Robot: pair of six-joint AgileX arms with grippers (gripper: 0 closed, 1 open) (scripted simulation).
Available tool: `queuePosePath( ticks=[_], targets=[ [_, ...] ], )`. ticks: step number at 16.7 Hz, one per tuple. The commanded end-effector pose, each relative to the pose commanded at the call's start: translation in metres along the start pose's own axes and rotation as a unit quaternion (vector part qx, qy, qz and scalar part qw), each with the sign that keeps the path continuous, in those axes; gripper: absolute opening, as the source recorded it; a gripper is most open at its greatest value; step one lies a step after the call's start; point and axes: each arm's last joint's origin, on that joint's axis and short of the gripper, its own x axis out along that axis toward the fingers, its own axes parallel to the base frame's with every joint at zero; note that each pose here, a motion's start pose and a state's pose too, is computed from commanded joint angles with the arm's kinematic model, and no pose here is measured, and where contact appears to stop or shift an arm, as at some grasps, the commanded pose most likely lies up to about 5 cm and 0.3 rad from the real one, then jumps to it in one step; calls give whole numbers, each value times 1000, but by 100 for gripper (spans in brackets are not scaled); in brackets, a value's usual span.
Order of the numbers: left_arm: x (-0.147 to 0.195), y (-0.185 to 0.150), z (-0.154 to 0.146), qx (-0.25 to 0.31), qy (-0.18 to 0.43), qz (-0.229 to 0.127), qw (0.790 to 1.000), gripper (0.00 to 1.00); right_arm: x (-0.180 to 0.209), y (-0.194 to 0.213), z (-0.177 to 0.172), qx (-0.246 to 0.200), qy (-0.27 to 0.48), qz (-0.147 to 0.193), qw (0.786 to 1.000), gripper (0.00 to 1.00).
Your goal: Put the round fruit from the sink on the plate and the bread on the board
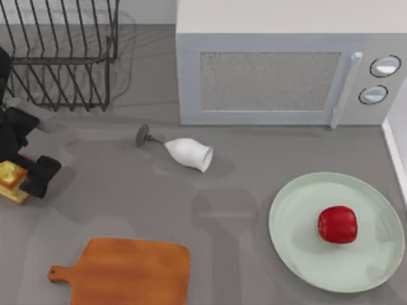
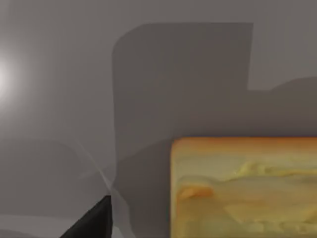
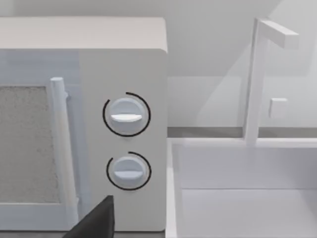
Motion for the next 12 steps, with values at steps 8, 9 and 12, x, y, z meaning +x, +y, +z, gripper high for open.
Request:
queuePosePath(
  ticks=[8, 9, 12],
  targets=[
    [0, 0, 0, 0, 0, 0, 1000, 40, 0, 0, 0, 0, 0, 0, 1000, 100],
    [0, 0, 0, 0, 0, 0, 1000, 32, 0, 0, 0, 0, 0, 0, 1000, 100],
    [0, 0, 0, 0, 0, 0, 1000, 10, 0, 0, 0, 0, 0, 0, 1000, 100]
  ],
)
